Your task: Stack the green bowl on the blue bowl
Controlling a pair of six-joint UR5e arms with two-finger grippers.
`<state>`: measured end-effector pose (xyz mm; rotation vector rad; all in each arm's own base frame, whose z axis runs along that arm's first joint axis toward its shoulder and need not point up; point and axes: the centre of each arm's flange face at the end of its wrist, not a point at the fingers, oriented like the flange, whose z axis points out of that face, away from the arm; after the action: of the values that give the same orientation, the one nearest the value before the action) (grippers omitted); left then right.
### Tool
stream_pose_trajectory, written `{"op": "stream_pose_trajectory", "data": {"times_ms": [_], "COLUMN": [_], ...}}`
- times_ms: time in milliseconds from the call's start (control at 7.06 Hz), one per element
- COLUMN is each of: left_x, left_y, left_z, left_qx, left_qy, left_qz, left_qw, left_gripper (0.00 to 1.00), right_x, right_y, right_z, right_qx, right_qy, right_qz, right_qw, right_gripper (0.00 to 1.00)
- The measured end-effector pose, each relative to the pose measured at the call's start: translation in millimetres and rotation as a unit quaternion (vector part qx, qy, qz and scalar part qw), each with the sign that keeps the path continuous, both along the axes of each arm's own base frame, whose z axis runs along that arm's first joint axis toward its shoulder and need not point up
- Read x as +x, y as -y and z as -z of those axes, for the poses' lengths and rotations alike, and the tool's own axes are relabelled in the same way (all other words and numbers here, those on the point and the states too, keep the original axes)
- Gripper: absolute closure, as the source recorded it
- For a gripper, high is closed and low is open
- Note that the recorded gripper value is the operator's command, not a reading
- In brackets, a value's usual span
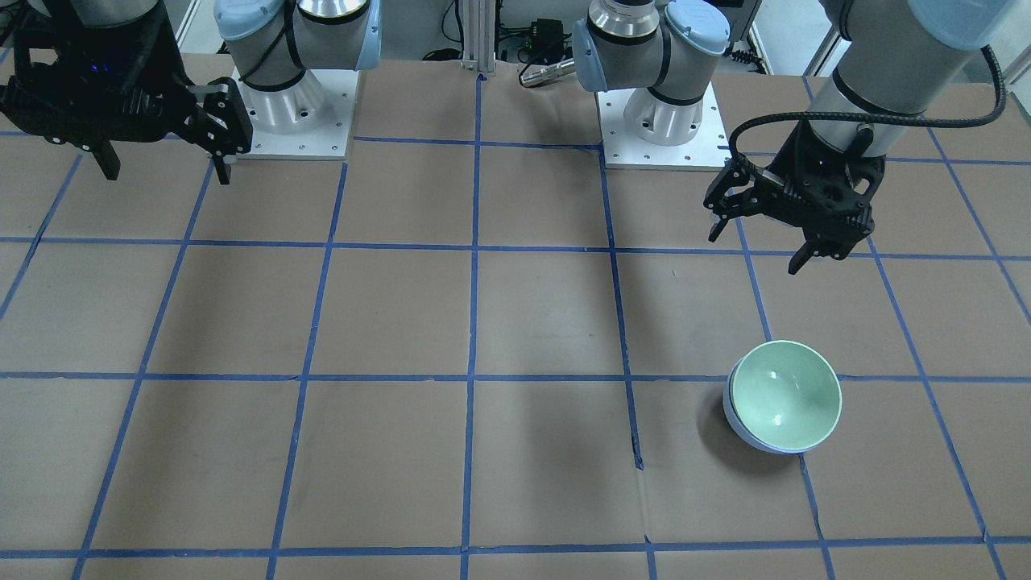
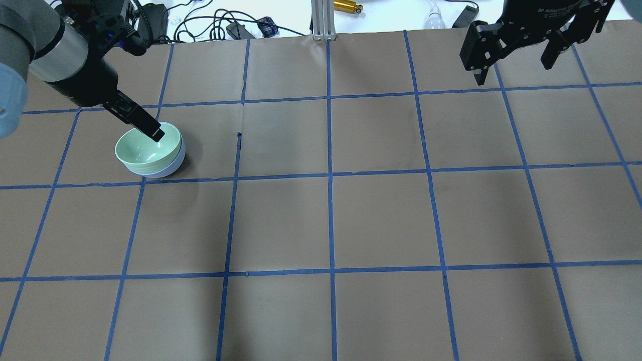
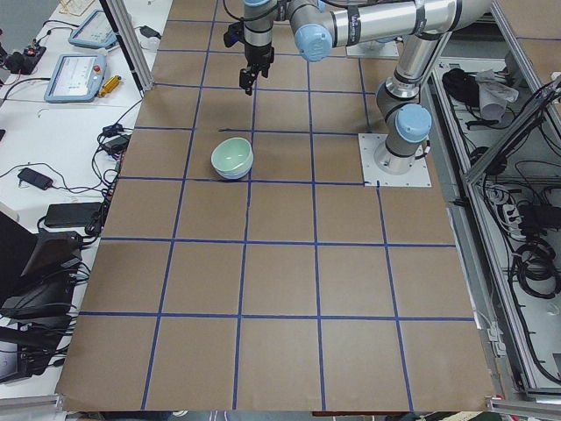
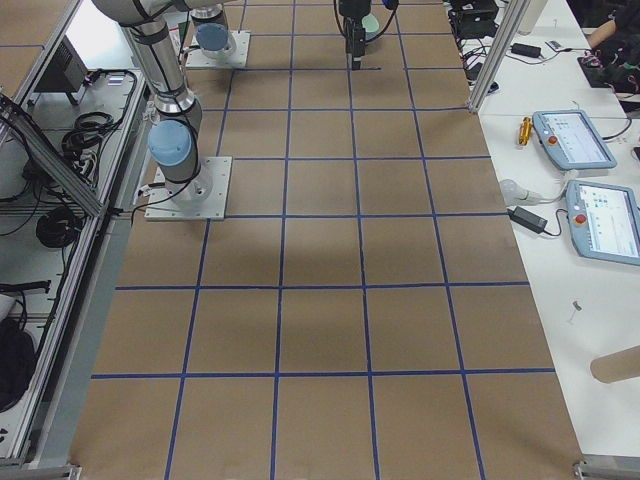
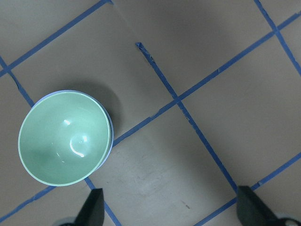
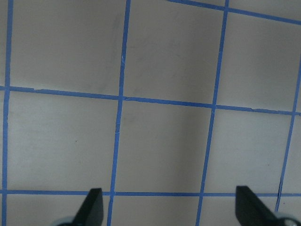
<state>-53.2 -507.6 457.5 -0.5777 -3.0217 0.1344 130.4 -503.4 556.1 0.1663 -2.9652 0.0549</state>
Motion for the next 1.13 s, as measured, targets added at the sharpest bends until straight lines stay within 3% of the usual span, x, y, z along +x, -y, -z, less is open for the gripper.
{"op": "stream_pose_trajectory", "data": {"times_ms": [142,850,1134], "left_x": [-8.9,-48.8,-69.5], "left_y": [-1.7,-11.4,-20.0], "left_z": [-1.6,-35.5,-44.7], "left_qx": [0.002,-0.010,-0.006], "left_qy": [0.001,0.013,0.013], "left_qz": [-0.041,-0.160,-0.155], "left_qw": [0.9991,0.9870,0.9879], "left_gripper": [0.00,0.00,0.00], "right_x": [0.1,0.0,0.1], "right_y": [0.0,0.0,0.0], "right_z": [0.0,0.0,0.0], "right_qx": [0.000,0.000,0.000], "right_qy": [0.000,0.000,0.000], "right_qz": [0.000,0.000,0.000], "right_qw": [1.0000,1.0000,1.0000], "right_gripper": [0.00,0.00,0.00]}}
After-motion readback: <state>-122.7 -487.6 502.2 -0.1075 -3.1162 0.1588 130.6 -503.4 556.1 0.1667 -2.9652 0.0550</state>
